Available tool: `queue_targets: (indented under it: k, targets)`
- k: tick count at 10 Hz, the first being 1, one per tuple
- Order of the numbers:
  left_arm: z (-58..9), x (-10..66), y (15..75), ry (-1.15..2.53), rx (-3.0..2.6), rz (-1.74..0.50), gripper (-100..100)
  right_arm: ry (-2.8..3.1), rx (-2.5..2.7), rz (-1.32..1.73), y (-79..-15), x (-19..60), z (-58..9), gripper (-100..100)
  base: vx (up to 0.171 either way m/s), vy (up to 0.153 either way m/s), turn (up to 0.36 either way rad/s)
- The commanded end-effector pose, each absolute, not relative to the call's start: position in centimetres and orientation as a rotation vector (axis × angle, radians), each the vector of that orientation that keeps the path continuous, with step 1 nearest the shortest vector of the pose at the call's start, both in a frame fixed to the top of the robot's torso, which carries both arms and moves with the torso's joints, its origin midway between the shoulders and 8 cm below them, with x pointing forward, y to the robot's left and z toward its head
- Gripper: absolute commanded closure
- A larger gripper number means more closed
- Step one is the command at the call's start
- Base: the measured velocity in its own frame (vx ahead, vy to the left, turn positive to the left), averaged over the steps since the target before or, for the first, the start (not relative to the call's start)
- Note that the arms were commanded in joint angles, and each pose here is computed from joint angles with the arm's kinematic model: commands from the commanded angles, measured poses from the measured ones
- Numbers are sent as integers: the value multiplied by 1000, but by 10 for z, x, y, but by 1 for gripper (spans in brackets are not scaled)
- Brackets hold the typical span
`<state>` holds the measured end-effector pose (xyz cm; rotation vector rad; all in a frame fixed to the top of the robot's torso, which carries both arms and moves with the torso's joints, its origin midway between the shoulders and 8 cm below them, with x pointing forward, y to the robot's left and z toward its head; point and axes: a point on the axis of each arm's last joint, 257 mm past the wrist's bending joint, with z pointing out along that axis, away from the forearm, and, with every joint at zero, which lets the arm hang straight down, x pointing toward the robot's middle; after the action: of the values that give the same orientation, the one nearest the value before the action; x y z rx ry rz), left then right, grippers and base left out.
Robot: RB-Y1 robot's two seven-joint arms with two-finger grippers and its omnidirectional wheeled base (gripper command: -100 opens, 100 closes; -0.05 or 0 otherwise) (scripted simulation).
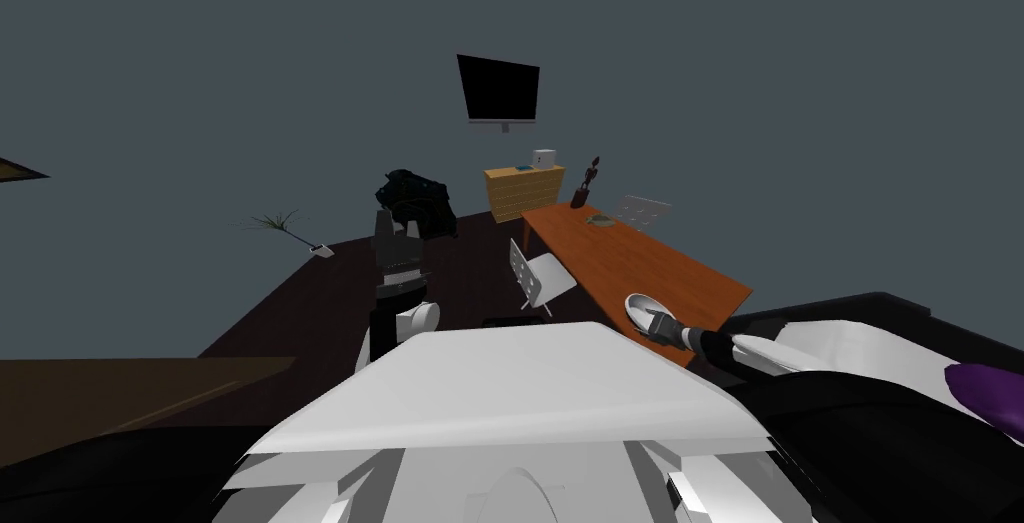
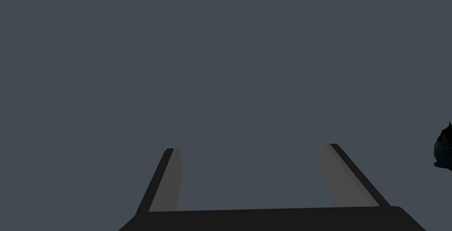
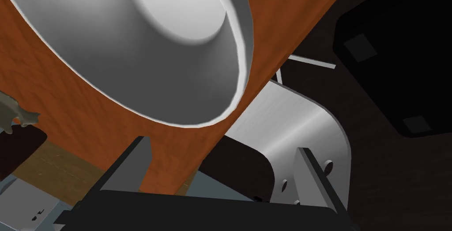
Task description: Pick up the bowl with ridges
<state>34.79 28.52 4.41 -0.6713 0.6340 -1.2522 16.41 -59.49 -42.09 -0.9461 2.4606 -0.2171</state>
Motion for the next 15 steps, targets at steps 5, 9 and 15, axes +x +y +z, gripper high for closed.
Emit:
queue_targets:
  k: [5, 9, 15]
  targets:
    - [44, 348, 285, 634, -671, -1252, 0, 2579, -1081, -296, -638, 105, -435, -100, 25, 19, 81]
    - [44, 348, 285, 634, -671, -1252, 0, 2659, -1163, -300, -650, 56, -448, -100, 26, -3, 60]
    - [44, 348, 285, 634, -671, -1252, 0, 2668, -1125, -307, -638, 50, -468, -100, 11, -27, 44]
